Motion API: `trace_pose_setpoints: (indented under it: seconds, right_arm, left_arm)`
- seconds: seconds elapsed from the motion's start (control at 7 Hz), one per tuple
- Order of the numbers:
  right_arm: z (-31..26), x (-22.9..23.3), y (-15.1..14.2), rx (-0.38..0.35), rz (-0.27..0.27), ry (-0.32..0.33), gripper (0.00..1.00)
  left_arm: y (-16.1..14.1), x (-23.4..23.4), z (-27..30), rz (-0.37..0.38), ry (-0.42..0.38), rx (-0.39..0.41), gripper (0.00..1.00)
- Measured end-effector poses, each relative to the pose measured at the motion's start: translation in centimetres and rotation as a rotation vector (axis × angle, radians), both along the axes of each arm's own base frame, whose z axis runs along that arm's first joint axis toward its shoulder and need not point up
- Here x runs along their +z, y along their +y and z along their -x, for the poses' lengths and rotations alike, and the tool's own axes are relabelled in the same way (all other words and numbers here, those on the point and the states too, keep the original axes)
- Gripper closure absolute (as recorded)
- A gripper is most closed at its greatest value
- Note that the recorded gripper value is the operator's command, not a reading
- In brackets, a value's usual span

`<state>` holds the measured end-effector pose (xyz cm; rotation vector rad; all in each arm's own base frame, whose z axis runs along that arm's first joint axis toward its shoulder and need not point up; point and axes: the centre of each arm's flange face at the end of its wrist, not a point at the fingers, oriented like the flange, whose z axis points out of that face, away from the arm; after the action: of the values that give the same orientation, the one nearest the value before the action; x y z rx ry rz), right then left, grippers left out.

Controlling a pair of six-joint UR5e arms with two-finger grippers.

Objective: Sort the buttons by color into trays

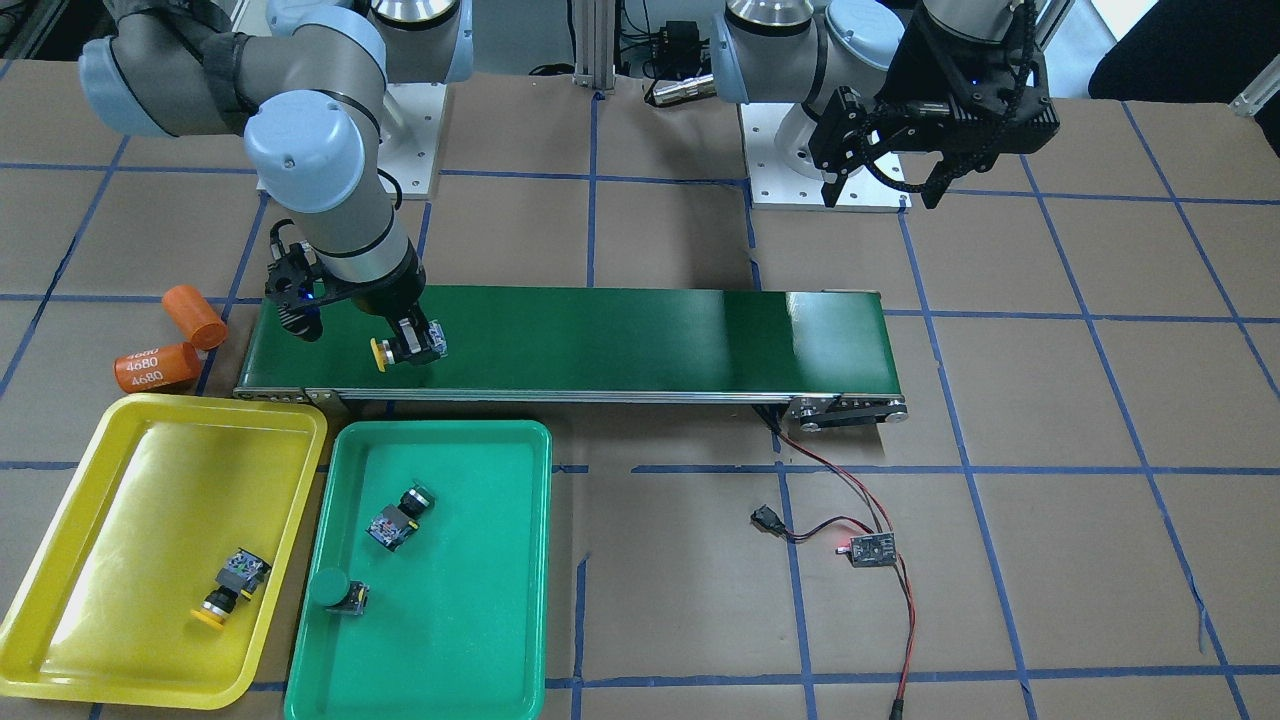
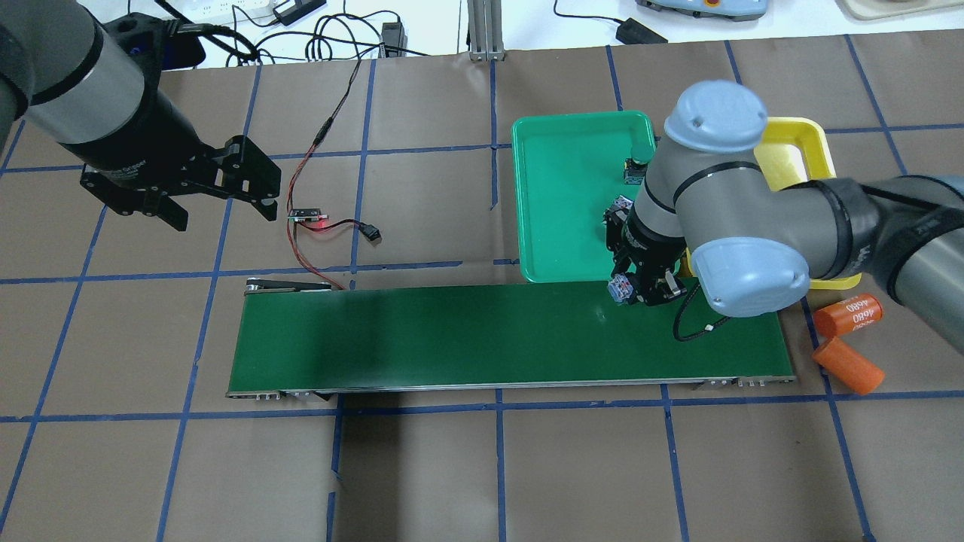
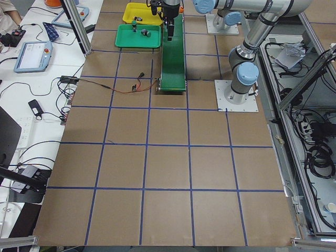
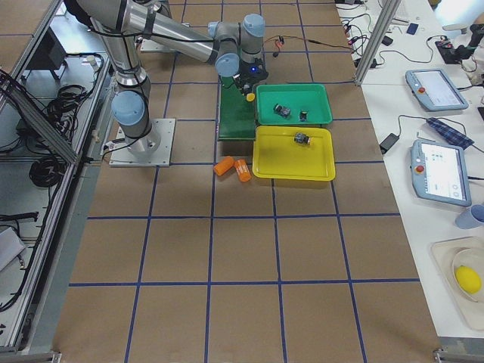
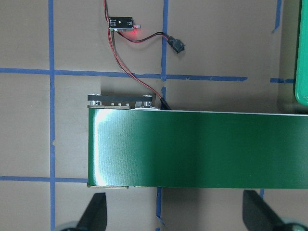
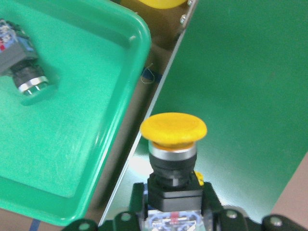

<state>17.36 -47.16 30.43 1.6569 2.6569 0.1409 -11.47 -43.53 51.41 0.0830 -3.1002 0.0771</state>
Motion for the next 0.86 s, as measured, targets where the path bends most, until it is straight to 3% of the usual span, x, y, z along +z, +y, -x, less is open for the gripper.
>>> trace_pose_setpoints:
  seconds: [0.57, 0.86]
  right_arm:
    - [13.4, 3.1, -4.8, 0.235, 0.029, 0.023, 1.0]
    - [17.7, 2.6, -7.4, 0.303, 0.041, 0.03, 0.9]
  left_arm:
    - [0.0, 0.0, -0.1, 0.001, -0.001, 0.0, 0.0]
    - [0.0, 0.0, -0.1, 0.001, 0.0, 0.001, 0.0]
